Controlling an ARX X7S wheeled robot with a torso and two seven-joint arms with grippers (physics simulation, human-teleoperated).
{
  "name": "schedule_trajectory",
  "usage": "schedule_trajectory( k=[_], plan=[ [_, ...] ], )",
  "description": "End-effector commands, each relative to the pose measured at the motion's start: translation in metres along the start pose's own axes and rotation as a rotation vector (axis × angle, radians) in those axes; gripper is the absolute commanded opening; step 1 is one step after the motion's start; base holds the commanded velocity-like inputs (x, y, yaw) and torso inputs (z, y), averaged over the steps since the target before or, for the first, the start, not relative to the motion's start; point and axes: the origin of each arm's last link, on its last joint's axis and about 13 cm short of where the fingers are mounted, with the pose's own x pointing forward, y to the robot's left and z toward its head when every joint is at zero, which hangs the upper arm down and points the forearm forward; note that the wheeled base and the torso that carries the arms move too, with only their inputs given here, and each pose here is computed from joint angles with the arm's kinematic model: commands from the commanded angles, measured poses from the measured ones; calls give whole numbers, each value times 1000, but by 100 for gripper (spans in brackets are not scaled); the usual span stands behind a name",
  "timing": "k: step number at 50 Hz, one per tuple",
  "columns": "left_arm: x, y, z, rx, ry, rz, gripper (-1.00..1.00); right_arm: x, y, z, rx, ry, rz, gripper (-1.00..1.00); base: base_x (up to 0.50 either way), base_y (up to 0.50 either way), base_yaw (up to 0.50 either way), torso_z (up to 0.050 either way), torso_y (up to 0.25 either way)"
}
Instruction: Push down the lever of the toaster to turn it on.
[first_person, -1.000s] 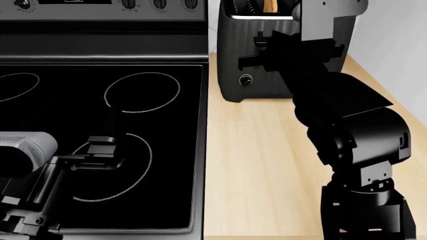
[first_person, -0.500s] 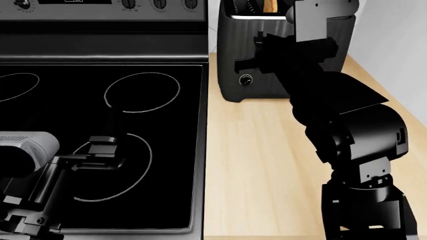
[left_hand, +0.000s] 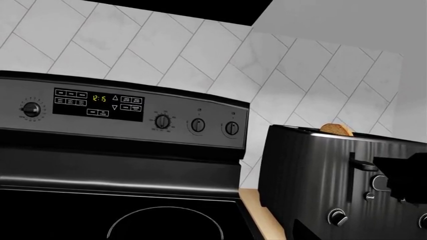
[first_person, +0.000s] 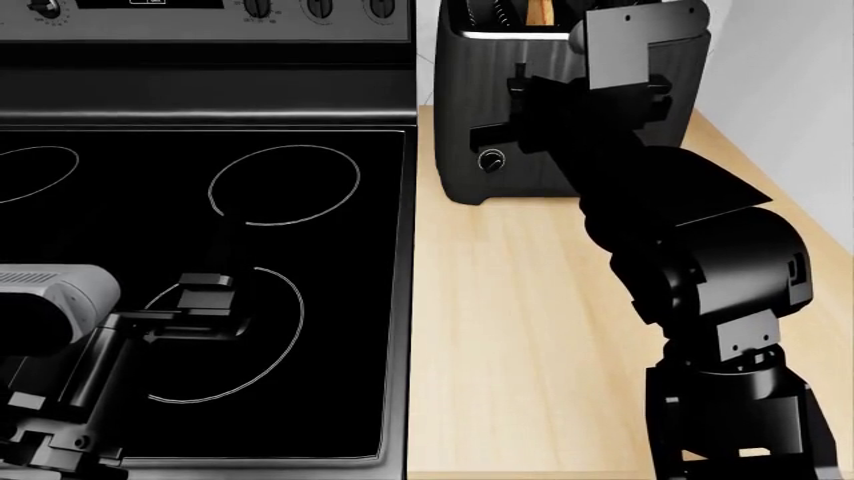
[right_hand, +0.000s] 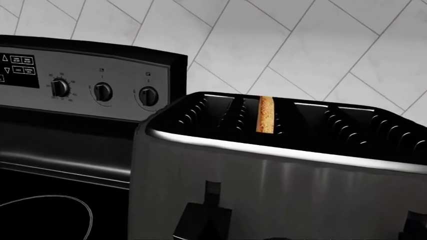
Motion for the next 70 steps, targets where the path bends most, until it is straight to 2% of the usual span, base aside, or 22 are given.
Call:
schedule_trajectory(
  k=[1, 26, 70],
  plan=[
    [1, 1, -1, 0, 1, -1, 100, 1, 2, -9, 2, 48, 27, -100, 0, 0, 0, 0, 0],
    [1, 0, -1, 0, 2, -1, 100, -1, 4, -26, -3, 152, 84, -100, 0, 0, 0, 0, 0],
    [1, 0, -2, -1, 3, 0, 100, -3, 7, -43, -8, 230, 133, -100, 0, 0, 0, 0, 0]
  ],
)
